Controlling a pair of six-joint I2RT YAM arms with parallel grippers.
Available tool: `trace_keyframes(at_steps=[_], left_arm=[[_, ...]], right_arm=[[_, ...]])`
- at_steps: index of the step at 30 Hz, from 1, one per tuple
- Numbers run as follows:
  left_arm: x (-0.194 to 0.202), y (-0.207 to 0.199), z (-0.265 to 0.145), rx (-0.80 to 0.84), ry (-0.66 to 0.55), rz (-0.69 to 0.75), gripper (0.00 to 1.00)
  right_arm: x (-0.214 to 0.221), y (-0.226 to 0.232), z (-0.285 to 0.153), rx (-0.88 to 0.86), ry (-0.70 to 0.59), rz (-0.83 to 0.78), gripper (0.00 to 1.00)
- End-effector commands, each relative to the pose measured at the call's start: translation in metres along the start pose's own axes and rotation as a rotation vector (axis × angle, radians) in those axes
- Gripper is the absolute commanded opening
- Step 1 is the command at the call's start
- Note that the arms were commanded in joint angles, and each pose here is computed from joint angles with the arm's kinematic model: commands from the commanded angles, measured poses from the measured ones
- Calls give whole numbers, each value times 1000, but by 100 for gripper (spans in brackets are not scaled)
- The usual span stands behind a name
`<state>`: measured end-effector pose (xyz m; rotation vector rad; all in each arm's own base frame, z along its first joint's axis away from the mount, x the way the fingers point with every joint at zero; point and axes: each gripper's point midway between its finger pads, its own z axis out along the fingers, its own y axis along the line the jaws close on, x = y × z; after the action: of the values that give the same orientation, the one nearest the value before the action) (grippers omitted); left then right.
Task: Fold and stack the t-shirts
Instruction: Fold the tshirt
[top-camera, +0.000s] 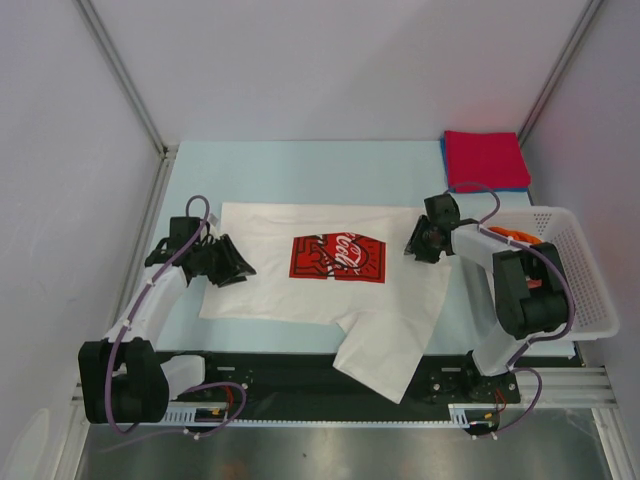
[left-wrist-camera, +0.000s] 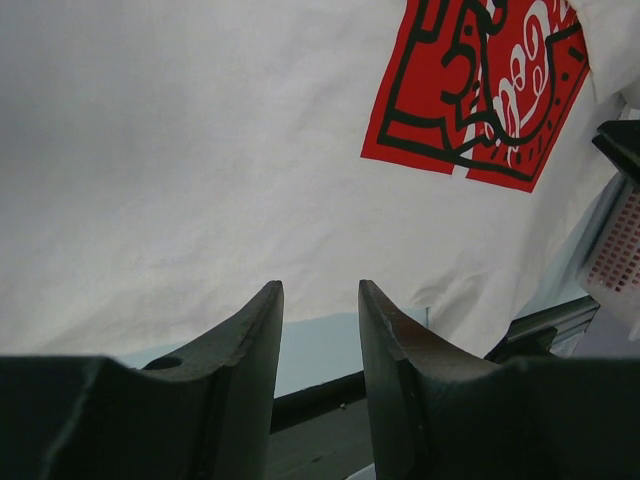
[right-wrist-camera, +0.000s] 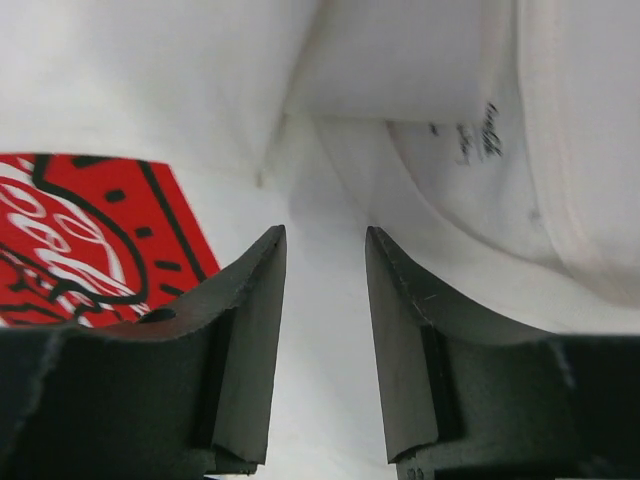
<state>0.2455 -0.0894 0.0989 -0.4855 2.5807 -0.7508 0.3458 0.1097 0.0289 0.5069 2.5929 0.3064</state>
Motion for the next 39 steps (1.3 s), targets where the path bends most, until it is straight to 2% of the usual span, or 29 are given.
trace_keyframes(at_steps=[1, 11, 16, 20, 21, 24, 25, 29, 35, 39], left_arm=[[0, -10, -6, 39, -13, 23, 41], [2, -8, -5, 34, -4, 26, 41], [1, -9, -5, 38, -7, 31, 41], [2, -8, -6, 37, -6, 32, 41], [2, -8, -6, 36, -5, 33, 41], [3, -8, -6, 35, -6, 33, 41], [2, -8, -6, 36, -7, 33, 41], [1, -10, -7, 42, -13, 35, 41], [0, -10, -3, 45, -6, 19, 41], [-1, -15, 0, 70, 2, 14, 47]], right_arm=[[-29, 43, 5, -200, -75, 102, 42], [-22, 38, 20, -209, -33, 183, 43], [-22, 38, 27, -203, -24, 204, 39], [-25, 39, 28, -205, -31, 199, 26], [-27, 40, 28, -207, -33, 197, 17], [-26, 41, 23, -202, -18, 191, 2], [-25, 43, 18, -200, -7, 187, 0], [-11, 63, -19, -231, 49, 175, 0], [38, 62, -50, -169, 191, 229, 0], [79, 89, -65, -226, 327, 244, 2]])
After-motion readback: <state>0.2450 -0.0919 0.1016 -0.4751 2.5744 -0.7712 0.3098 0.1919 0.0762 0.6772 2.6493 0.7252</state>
